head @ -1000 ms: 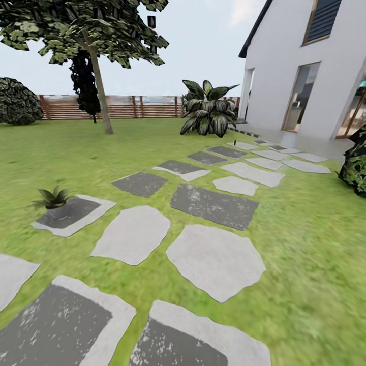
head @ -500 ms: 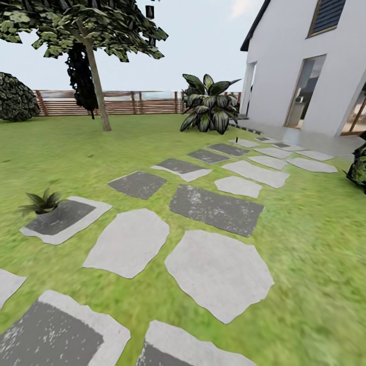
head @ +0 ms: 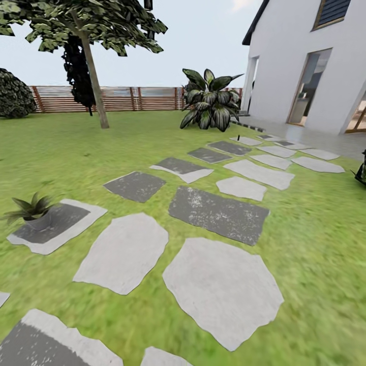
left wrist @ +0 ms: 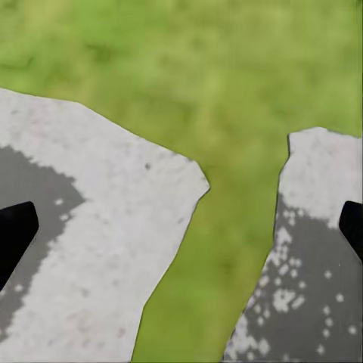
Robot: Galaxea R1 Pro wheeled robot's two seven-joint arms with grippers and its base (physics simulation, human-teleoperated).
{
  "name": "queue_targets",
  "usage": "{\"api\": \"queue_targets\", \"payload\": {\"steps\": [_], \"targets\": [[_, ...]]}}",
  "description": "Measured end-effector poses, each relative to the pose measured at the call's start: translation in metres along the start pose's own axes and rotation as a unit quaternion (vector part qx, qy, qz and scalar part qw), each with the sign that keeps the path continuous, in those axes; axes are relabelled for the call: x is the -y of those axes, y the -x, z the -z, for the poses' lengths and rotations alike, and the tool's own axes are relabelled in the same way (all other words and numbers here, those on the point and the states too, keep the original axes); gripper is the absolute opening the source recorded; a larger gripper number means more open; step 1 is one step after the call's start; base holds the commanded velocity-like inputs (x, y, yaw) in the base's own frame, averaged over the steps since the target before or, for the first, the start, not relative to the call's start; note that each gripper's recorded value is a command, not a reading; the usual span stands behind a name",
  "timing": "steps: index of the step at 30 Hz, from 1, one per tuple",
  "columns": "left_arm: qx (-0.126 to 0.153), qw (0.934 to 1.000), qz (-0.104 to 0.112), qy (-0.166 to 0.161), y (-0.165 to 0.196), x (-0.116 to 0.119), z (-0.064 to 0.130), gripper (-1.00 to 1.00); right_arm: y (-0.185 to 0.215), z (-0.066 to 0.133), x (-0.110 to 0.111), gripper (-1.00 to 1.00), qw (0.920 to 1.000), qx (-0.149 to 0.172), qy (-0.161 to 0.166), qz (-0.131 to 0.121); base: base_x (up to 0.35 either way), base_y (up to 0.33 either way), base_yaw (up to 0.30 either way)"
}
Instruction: Pick up the pesticide atomizer in the garden and spray insectifuge to fully cover both potted plants in the garden.
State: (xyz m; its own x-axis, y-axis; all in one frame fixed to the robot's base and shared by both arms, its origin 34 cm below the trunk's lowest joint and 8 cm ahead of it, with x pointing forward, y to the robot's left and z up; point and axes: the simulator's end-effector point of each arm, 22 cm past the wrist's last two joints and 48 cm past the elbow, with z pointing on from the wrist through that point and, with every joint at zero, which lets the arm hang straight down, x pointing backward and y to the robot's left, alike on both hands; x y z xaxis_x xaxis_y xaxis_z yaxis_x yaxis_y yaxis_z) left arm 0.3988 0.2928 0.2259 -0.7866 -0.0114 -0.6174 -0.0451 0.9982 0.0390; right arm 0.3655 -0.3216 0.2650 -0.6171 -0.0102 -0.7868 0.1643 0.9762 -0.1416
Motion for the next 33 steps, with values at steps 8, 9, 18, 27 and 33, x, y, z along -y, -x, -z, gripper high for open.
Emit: {"api": "queue_targets", "payload": {"steps": [8,9,18,27,33], "targets": [[-0.003,1.0000,0.000,0.000,-0.0028,0.0000,-0.0002,1.00,-0.0025,0.0004,0.0001,1.00,1.0000,-0.003,0.000,0.001,0.333,0.000,0.000],[-0.003,1.0000,0.000,0.000,-0.0029,0.0000,-0.0002,1.00,-0.0026,0.0004,0.0001,1.00,1.0000,-0.003,0.000,0.001,0.333,0.000,0.000],[-0.003,1.0000,0.000,0.000,-0.0031,0.0000,-0.0002,1.00,-0.0030,0.0006,-0.0001,1.00,1.0000,-0.004,0.001,0.001,0.333,0.000,0.000],[-0.003,1.0000,0.000,0.000,-0.0030,0.0000,-0.0003,1.00,-0.0036,0.0009,-0.0005,1.00,1.0000,-0.004,0.001,0.002,0.333,0.000,-0.047],[-0.003,1.0000,0.000,0.000,-0.0030,0.0001,-0.0002,1.00,-0.0036,0.0010,-0.0006,1.00,1.0000,-0.004,0.002,0.002,0.333,0.000,-0.238]]}}
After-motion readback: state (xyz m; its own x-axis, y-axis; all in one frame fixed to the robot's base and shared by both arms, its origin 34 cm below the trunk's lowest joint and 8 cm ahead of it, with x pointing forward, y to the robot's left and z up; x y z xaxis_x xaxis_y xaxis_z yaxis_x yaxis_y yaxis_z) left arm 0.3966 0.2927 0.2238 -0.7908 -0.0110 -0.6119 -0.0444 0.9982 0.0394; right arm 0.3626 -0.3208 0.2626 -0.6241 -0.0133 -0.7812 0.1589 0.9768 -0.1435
